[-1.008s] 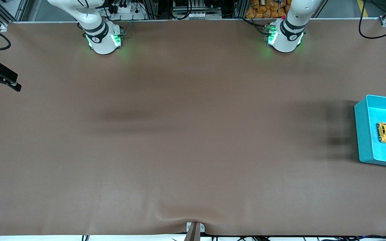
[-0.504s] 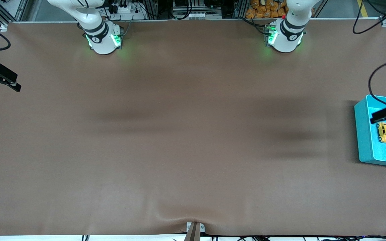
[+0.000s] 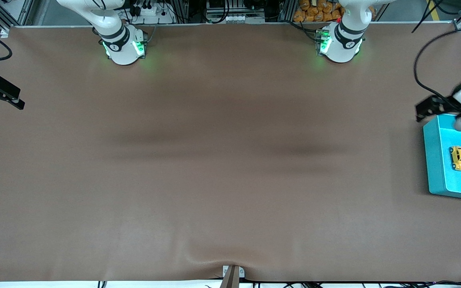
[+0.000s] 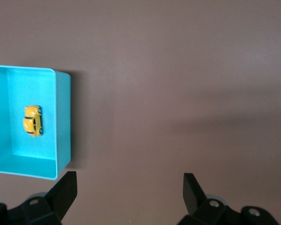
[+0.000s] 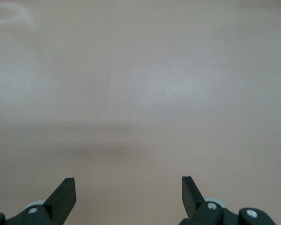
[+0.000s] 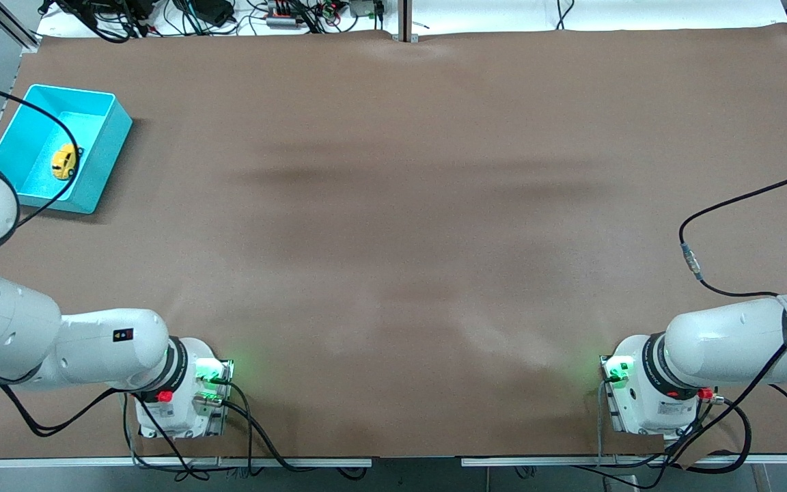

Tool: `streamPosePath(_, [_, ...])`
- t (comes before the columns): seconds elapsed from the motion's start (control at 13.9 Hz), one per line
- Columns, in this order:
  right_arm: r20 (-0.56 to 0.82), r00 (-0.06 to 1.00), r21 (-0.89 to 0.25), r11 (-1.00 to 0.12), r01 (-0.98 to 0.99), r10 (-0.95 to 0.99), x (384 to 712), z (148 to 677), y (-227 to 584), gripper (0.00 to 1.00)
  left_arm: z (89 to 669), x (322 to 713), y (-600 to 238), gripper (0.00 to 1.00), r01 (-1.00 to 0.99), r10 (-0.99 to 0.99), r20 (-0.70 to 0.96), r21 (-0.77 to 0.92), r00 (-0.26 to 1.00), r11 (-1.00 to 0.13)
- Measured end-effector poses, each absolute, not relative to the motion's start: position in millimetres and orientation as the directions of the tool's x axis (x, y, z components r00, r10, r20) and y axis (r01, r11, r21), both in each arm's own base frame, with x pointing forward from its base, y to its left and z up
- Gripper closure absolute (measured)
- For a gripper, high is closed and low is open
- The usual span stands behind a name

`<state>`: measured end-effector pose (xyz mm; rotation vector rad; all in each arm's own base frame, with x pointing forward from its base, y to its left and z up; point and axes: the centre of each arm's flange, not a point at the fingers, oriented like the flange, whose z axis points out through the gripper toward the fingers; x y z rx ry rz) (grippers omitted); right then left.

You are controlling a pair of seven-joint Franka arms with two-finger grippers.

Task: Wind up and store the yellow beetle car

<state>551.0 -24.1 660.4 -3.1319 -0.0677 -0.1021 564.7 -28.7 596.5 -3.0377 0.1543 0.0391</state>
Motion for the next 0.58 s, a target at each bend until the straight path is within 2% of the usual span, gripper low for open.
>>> streamPosePath(0.29, [0.065,0.997,-0.006,-0.999,0.043,0.043,551,660,-24,0.0,609,551,-55,0.0,-0.074,-0.069,-0.079,-0.067,0.994,-0.995])
streamPosePath(0.58, [0.064,0.997,-0.006,-0.999,0.043,0.043,551,660,-24,0.0,642,536,-56,0.0,-0.025,-0.023,-0.049,-0.036,0.999,-0.999])
